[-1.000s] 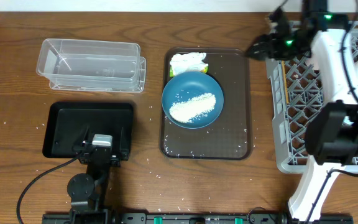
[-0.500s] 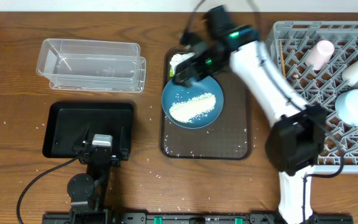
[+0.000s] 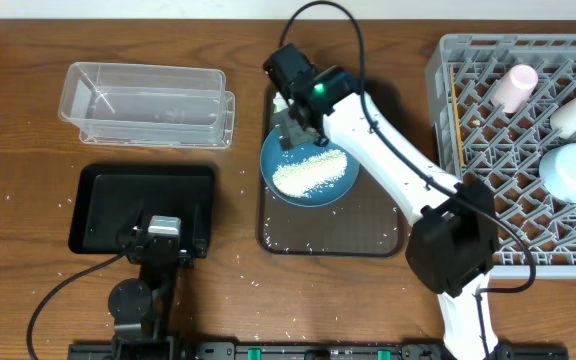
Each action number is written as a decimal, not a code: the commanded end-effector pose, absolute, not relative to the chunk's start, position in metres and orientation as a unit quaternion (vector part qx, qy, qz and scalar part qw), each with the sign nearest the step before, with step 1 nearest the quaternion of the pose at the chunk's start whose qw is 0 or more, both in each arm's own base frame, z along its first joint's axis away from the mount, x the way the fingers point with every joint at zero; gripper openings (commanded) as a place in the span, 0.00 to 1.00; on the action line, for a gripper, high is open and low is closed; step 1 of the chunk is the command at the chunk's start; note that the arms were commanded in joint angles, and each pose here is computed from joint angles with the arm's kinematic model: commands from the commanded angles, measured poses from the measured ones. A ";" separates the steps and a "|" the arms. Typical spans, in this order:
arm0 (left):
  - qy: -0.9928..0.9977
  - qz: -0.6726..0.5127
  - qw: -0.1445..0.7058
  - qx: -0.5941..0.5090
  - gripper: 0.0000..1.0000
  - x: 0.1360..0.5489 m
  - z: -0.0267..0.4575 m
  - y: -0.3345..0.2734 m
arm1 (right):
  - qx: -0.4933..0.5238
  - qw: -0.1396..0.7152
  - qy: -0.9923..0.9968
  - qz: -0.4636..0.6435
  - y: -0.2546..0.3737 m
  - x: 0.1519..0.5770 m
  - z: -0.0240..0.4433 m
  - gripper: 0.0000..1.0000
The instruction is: Sort waste into correct bins and load items into the dishwasher rack
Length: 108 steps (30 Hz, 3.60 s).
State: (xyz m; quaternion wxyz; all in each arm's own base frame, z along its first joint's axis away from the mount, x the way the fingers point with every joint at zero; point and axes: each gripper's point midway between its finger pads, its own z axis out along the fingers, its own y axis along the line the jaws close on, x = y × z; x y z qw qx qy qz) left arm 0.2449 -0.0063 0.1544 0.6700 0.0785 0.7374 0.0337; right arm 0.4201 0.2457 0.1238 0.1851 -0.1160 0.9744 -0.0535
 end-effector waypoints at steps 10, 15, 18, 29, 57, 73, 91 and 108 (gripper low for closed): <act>0.753 0.027 0.652 0.083 0.93 0.244 0.138 -0.008 | 0.018 0.177 0.984 0.016 0.181 0.439 0.158 0.99; 0.753 0.027 0.652 0.083 0.93 0.244 0.138 -0.008 | 0.015 0.145 0.986 0.081 0.196 0.432 0.156 0.99; 0.753 0.027 0.652 0.083 0.93 0.244 0.138 -0.008 | 0.005 0.138 0.985 0.100 0.209 0.427 0.157 0.99; 0.753 0.027 0.652 0.083 0.93 0.244 0.138 -0.008 | -0.003 0.178 0.983 0.049 0.213 0.432 0.159 0.99; 0.734 0.000 0.671 0.107 0.93 0.244 0.150 -0.021 | 0.259 0.196 0.938 -0.123 -0.065 0.469 0.167 0.99; 0.534 -0.123 0.790 0.276 0.93 0.203 0.257 -0.094 | 0.280 0.193 0.932 -0.127 -0.086 0.466 0.167 0.99; 0.737 -0.325 0.536 0.252 0.93 0.272 0.303 -0.122 | 0.280 0.193 0.932 -0.127 -0.086 0.466 0.167 0.99; 0.856 -0.301 0.368 0.205 0.93 0.343 0.276 -0.150 | 0.280 0.193 0.932 -0.127 -0.086 0.466 0.167 0.99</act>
